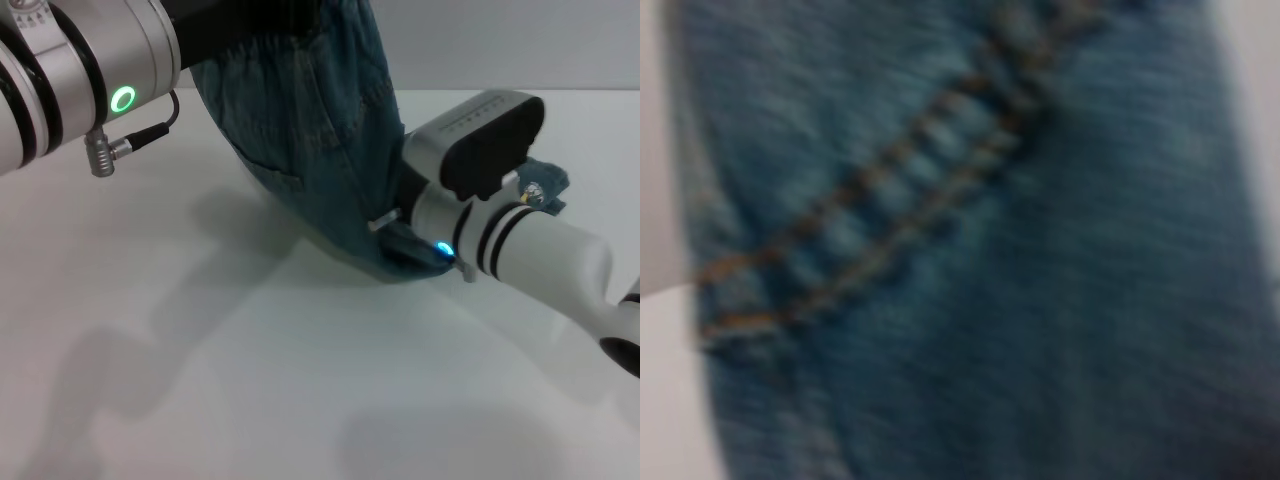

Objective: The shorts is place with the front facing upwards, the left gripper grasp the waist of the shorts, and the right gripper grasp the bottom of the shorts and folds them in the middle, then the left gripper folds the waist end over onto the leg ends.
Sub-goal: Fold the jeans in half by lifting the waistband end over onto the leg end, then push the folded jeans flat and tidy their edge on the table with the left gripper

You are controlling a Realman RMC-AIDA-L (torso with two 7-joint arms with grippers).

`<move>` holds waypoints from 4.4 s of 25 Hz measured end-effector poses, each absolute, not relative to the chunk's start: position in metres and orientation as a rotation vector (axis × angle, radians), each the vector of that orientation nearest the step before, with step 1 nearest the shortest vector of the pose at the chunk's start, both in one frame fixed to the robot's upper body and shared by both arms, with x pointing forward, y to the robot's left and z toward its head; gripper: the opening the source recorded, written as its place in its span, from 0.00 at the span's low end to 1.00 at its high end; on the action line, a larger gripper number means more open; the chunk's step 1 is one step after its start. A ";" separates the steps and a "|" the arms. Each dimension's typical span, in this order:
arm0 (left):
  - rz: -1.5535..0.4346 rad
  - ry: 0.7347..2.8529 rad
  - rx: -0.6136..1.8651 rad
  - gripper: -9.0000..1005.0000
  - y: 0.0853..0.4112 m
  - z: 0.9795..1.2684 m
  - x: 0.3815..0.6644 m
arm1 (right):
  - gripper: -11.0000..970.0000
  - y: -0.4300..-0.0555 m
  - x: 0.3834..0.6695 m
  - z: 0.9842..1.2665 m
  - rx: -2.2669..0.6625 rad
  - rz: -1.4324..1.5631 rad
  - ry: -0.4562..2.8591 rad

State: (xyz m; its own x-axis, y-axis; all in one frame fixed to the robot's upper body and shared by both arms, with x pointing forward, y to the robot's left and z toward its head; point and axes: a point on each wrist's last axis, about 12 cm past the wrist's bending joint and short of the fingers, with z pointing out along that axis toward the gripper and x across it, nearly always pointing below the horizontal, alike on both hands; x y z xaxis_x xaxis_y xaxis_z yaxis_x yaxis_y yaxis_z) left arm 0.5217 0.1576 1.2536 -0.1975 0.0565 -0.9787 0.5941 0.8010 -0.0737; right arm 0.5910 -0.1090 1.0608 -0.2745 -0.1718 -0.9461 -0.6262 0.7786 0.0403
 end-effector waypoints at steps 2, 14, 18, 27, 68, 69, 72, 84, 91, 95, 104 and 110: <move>-0.530 1.716 0.507 0.09 0.157 1.254 0.522 | 0.01 -0.102 0.589 1.064 -0.630 0.520 1.818; -0.527 1.725 0.504 0.09 0.158 1.251 0.523 | 0.01 -0.083 0.576 1.062 -0.684 0.603 1.825; -0.524 1.728 0.503 0.09 0.159 1.250 0.524 | 0.01 -0.113 0.584 1.059 -0.553 0.550 1.854; -0.525 1.706 0.497 0.09 0.158 1.253 0.524 | 0.01 -0.154 0.591 1.050 -0.424 0.434 1.886; -0.593 1.717 0.535 0.09 0.133 1.233 0.527 | 0.01 -0.253 0.562 1.058 -0.150 0.161 1.777; -0.596 1.717 0.532 0.09 0.131 1.231 0.527 | 0.01 -0.259 0.558 1.058 -0.129 0.148 1.773; -0.608 1.713 0.522 0.09 0.128 1.226 0.528 | 0.01 -0.274 0.547 1.060 -0.081 0.120 1.764; -0.649 1.679 0.567 0.14 0.092 1.194 0.532 | 0.01 -0.283 0.528 1.067 -0.070 0.075 1.741; -0.669 1.676 0.570 0.28 0.084 1.184 0.531 | 0.01 -0.278 0.528 1.069 -0.082 0.088 1.734; -0.670 1.663 0.536 0.40 0.087 1.182 0.527 | 0.01 -0.275 0.525 1.071 -0.095 0.092 1.725; -0.603 1.657 0.413 0.74 0.111 1.155 0.513 | 0.01 -0.279 0.504 1.076 -0.129 0.025 1.663; -0.526 1.691 0.346 0.74 0.128 1.118 0.488 | 0.01 -0.287 0.487 1.073 -0.093 0.006 1.650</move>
